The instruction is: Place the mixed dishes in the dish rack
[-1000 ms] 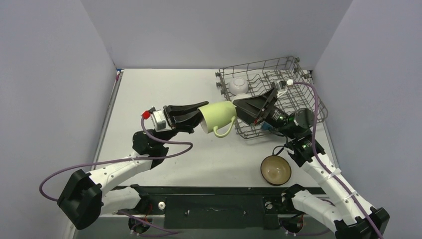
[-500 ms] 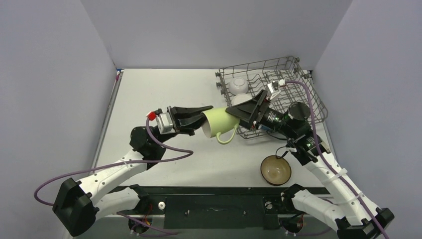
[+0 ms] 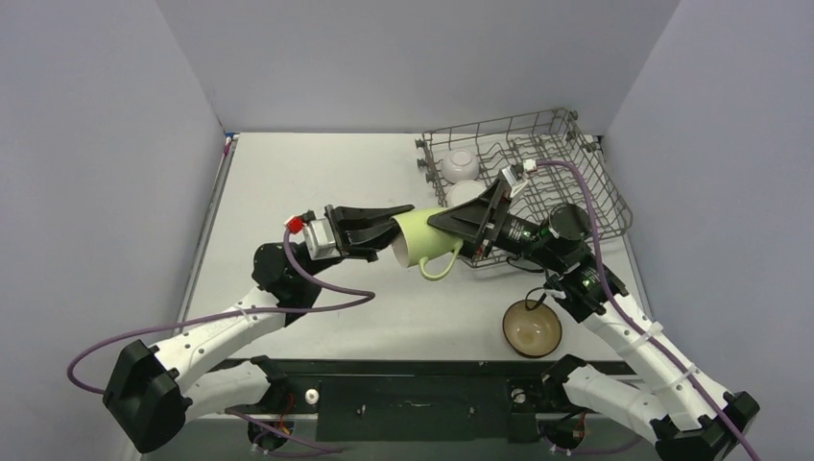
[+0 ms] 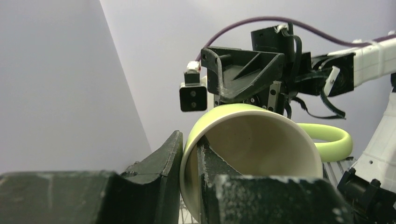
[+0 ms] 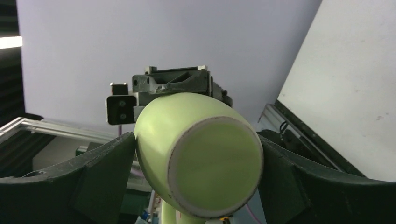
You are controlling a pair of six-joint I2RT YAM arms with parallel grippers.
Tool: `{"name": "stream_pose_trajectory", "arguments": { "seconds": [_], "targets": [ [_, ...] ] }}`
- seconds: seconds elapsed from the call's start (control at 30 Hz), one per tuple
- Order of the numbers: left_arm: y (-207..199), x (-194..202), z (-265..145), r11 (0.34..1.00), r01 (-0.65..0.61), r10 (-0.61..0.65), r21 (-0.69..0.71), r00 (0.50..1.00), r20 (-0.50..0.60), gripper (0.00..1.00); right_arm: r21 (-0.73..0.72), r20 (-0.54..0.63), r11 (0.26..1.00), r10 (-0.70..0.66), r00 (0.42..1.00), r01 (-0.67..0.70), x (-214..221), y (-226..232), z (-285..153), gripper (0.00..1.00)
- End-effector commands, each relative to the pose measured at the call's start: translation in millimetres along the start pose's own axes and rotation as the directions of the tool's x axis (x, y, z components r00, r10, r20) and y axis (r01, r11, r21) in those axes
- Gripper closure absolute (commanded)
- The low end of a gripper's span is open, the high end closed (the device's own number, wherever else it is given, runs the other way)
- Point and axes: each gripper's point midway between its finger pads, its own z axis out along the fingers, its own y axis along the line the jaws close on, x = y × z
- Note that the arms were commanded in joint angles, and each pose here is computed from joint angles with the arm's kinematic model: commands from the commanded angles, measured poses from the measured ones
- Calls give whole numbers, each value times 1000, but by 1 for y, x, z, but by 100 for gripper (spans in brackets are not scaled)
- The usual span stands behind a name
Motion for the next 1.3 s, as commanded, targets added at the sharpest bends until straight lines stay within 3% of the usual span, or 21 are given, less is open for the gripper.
{"name": "stream_pose_trajectory", "arguments": {
  "seconds": [0.0,0.37,0.5,0.7,1.1,1.27],
  "targets": [
    [6,-82,19,999,-51,53,-15,958,282,100,-187,-88,982,11,996,-27,20,45,-4,14],
    [-2,-92,20,999,-6,-9,44,941,337,100,-282,-115,957,33,993,-64,20,65,-12,19],
    [-5,-91,20,998,0,-18,57,945,327,100,-295,-117,954,27,993,-61,20,70,-13,17],
    [-11,-85,19,996,13,-41,91,952,305,100,-274,-118,960,26,993,-58,19,66,-10,15],
    [-13,-75,19,995,2,-27,100,969,247,100,-205,-118,979,-9,993,-16,21,52,-6,23],
    [-10,-71,21,996,-2,-18,88,972,234,100,-218,-111,976,-10,994,-14,21,53,-9,18]
  ]
}}
